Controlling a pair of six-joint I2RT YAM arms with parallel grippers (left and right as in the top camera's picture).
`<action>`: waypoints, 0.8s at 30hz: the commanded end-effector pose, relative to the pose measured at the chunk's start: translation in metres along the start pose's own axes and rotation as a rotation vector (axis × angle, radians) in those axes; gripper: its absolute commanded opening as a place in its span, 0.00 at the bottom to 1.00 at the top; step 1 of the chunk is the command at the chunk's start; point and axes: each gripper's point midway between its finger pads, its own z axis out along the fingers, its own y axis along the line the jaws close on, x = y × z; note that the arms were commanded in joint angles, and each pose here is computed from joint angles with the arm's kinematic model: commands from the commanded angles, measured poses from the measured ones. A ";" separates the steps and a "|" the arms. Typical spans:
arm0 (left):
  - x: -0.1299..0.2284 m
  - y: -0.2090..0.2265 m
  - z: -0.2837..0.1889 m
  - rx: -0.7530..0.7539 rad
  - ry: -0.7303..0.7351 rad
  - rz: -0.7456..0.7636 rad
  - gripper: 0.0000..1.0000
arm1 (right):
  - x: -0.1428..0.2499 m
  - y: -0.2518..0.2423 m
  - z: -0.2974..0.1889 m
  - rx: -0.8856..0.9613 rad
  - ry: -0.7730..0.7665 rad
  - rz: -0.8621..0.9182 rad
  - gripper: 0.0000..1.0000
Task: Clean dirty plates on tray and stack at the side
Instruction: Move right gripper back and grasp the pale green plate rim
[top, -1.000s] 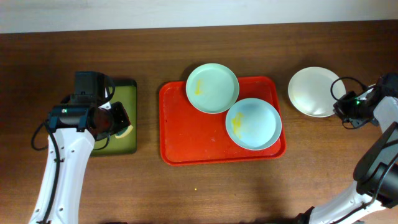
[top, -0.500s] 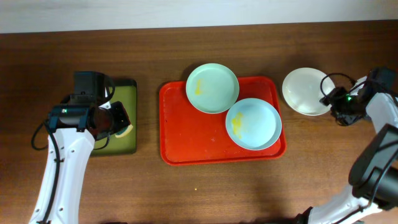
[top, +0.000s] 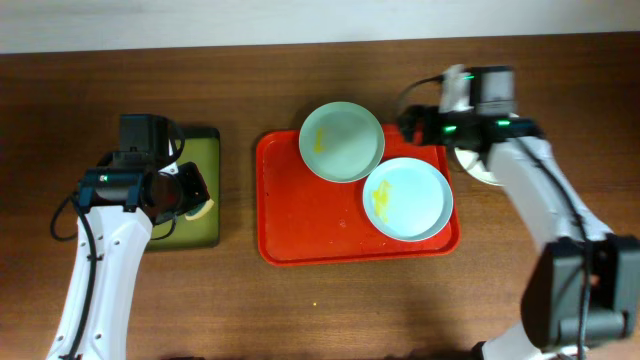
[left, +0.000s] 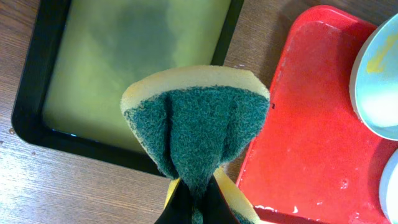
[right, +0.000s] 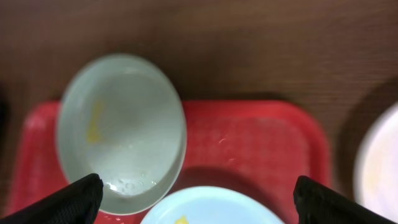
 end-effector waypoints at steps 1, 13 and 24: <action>0.000 0.001 0.001 -0.006 -0.002 0.021 0.00 | 0.020 -0.005 0.039 0.156 0.053 -0.078 0.99; 0.000 0.001 0.003 -0.009 0.004 0.021 0.00 | 0.034 0.019 0.096 0.079 0.053 -0.139 0.55; 0.000 0.001 0.003 -0.009 0.005 0.021 0.00 | 0.050 0.030 0.120 0.063 0.074 -0.159 0.49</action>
